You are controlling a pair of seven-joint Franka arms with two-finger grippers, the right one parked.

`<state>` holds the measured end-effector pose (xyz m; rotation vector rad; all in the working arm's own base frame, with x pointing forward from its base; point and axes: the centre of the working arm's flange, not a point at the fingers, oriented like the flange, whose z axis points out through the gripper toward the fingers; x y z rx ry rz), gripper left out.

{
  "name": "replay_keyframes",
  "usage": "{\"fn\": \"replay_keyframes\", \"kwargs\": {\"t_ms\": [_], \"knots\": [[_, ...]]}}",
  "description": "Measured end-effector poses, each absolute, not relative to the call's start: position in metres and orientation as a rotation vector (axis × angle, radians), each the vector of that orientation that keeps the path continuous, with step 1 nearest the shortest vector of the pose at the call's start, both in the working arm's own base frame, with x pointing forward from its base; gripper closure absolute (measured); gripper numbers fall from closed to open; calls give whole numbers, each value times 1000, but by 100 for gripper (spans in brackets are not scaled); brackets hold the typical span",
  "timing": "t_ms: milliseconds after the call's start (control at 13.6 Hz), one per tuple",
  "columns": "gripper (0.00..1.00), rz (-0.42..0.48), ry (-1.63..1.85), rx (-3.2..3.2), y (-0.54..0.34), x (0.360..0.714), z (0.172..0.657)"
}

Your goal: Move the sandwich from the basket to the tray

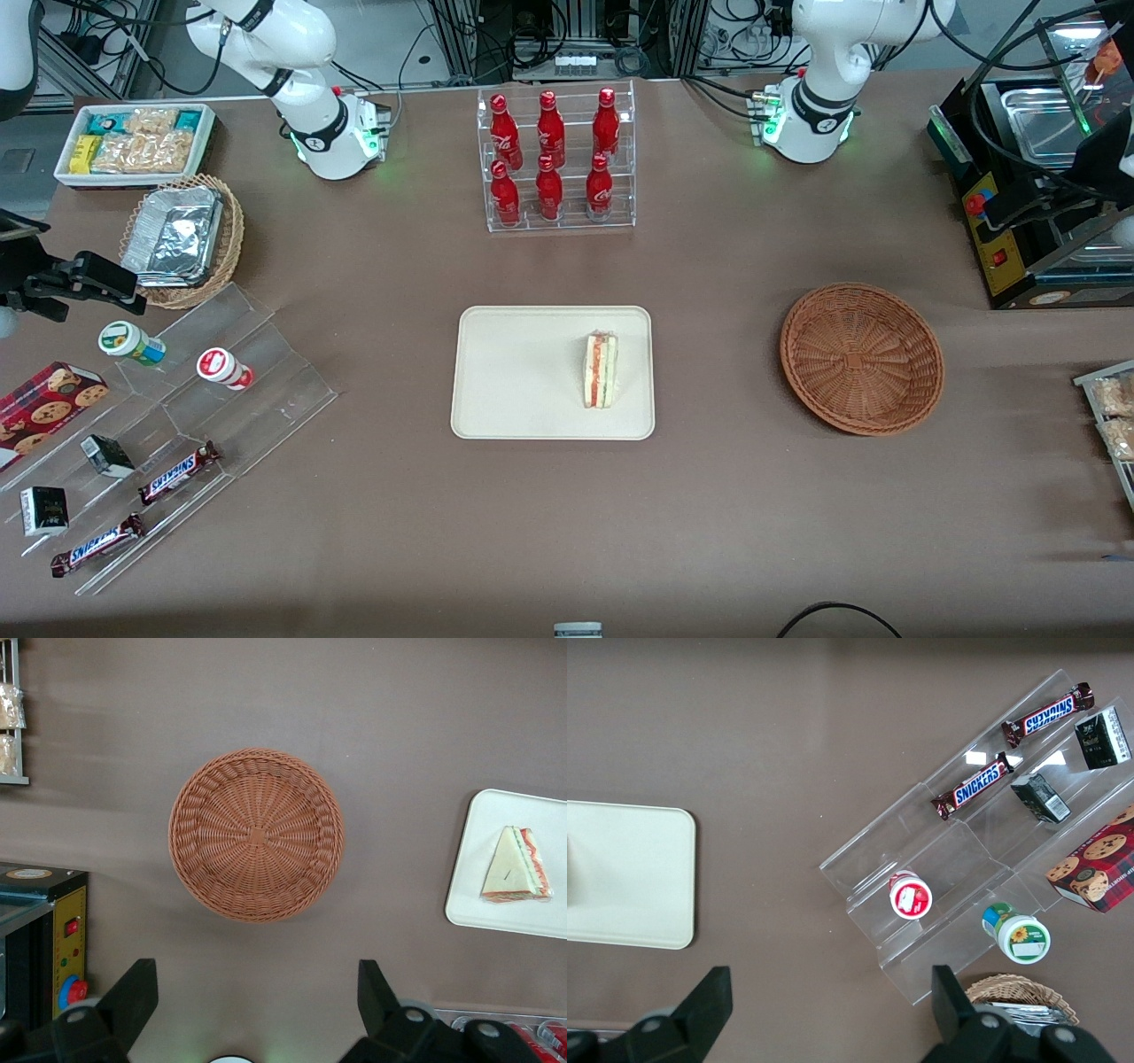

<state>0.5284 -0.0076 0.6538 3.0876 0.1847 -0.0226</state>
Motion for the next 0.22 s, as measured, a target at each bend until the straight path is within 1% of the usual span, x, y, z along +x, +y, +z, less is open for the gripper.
{"fn": "replay_keyframes", "kwargs": {"t_ms": [221], "knots": [[0,-29,8,3097,-58,525,654]]}}
